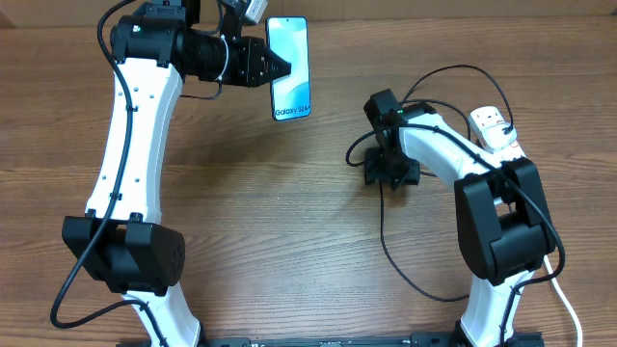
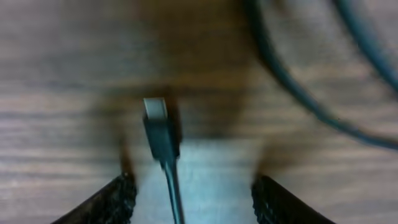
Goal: Plug charger to phone and switch on socket
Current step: 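Lower the right gripper and close it on the USB-C plug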
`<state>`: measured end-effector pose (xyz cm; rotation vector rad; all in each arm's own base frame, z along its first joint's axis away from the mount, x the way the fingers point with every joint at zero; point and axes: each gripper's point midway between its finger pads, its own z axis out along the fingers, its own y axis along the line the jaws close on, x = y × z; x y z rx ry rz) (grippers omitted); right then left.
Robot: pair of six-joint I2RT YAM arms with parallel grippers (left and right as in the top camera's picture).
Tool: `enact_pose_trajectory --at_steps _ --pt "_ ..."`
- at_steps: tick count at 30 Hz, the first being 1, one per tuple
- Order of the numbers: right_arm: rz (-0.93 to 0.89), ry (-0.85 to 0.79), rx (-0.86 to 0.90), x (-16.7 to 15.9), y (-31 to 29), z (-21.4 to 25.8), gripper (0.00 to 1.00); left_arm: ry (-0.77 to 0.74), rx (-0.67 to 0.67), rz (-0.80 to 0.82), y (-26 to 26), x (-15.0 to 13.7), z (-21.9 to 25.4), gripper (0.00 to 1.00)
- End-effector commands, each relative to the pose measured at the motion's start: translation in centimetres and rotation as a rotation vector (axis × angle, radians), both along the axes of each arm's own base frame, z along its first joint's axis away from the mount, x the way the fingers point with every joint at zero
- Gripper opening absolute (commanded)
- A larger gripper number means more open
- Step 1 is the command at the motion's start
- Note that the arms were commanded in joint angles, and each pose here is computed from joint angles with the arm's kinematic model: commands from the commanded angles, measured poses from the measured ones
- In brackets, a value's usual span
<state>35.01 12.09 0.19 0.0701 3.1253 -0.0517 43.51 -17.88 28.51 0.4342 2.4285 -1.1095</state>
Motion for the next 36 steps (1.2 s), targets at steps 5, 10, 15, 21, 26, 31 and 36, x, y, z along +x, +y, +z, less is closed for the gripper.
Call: enact_pose_trajectory --at_steps 5,10,15,21,26,31,36 --pt "0.004 -0.026 -0.01 1.1 0.0 -0.7 0.54 -0.011 -0.023 -0.013 -0.5 -0.3 0.9 0.05" --pt "0.004 -0.034 -0.01 1.3 0.0 -0.9 0.44 -0.011 -0.023 -0.014 -0.5 -0.3 0.9 0.04" --pt "0.001 0.005 -0.012 0.4 -0.1 -1.0 0.4 -0.011 -0.023 -0.014 -0.5 -0.3 0.9 0.05" --pt "-0.003 0.011 -0.009 0.2 -0.1 -1.0 0.34 -0.012 -0.023 -0.013 -0.5 -0.3 0.9 0.04" --pt "-0.003 -0.004 -0.004 0.6 0.0 -1.0 0.32 -0.006 -0.025 -0.008 -0.5 -0.3 0.9 0.04" --pt "-0.002 -0.007 -0.002 0.7 0.1 -1.0 0.29 -0.006 -0.025 -0.008 -0.5 -0.3 0.9 0.04" --pt "-0.003 0.003 0.004 0.5 0.2 -1.2 0.24 -0.006 -0.025 -0.009 -0.5 -0.3 0.9 0.04"
